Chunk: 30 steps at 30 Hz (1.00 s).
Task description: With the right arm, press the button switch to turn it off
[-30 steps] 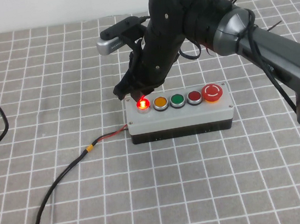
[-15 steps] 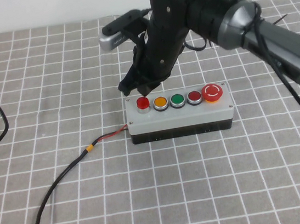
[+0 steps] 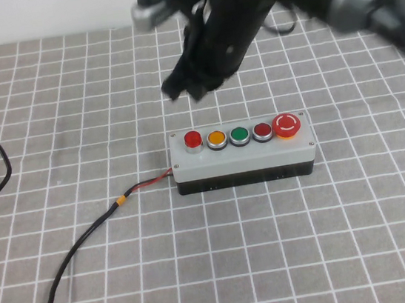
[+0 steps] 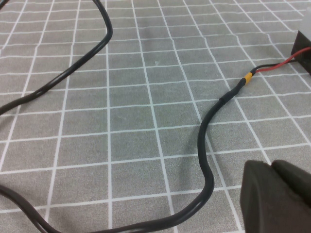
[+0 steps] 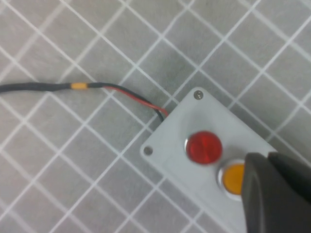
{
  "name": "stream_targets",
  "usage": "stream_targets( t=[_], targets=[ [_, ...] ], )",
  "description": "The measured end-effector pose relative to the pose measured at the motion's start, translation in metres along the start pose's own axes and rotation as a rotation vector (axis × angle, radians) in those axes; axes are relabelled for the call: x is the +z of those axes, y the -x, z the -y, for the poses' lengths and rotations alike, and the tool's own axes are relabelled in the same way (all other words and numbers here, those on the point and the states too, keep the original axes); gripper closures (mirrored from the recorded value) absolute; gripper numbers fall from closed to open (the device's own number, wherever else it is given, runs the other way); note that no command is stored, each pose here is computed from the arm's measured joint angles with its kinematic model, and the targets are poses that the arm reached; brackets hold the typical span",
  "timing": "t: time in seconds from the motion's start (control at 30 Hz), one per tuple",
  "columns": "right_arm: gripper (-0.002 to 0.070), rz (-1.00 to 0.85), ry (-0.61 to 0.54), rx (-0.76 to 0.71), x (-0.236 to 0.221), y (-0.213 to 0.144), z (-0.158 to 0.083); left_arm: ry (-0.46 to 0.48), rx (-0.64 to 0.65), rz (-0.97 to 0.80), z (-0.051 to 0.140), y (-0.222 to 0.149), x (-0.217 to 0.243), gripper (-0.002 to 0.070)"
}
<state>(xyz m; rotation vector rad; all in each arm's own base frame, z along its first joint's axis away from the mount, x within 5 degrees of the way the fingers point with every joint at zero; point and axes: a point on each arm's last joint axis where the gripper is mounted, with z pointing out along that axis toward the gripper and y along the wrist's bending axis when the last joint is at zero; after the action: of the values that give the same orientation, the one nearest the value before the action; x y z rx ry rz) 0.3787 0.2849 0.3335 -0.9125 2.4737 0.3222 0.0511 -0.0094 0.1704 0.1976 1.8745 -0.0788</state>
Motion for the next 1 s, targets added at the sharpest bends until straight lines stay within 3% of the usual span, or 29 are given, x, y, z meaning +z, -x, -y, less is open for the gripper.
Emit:
stream_targets(
  t=[0.23,0.5,0.7,0.87,1.0],
  targets=[
    [0.0693,0.094,-0.007,-0.027,-0.095,-0.022,-0.010,0.000,0.000,0.000,0.000,0.000,0.000,0.0678],
    [0.0693,0.110,-0.031,0.002,-0.171,-0.091,-0.019,0.000,0.000,0.000,0.000,0.000,0.000,0.0678],
    [0.0693,0.126,0.061,0.052,-0.197,-0.134,-0.032,0.000,0.000,0.000,0.000,0.000,0.000,0.0678],
    [0.0693,0.112,0.116,0.067,-0.203,-0.143,-0.037,0.000,0.000,0.000,0.000,0.000,0.000,0.0678],
    [0.0693,0.094,0.115,-0.031,-0.197,-0.146,-0.037,0.000,0.000,0.000,0.000,0.000,0.000,0.0678]
  ],
)
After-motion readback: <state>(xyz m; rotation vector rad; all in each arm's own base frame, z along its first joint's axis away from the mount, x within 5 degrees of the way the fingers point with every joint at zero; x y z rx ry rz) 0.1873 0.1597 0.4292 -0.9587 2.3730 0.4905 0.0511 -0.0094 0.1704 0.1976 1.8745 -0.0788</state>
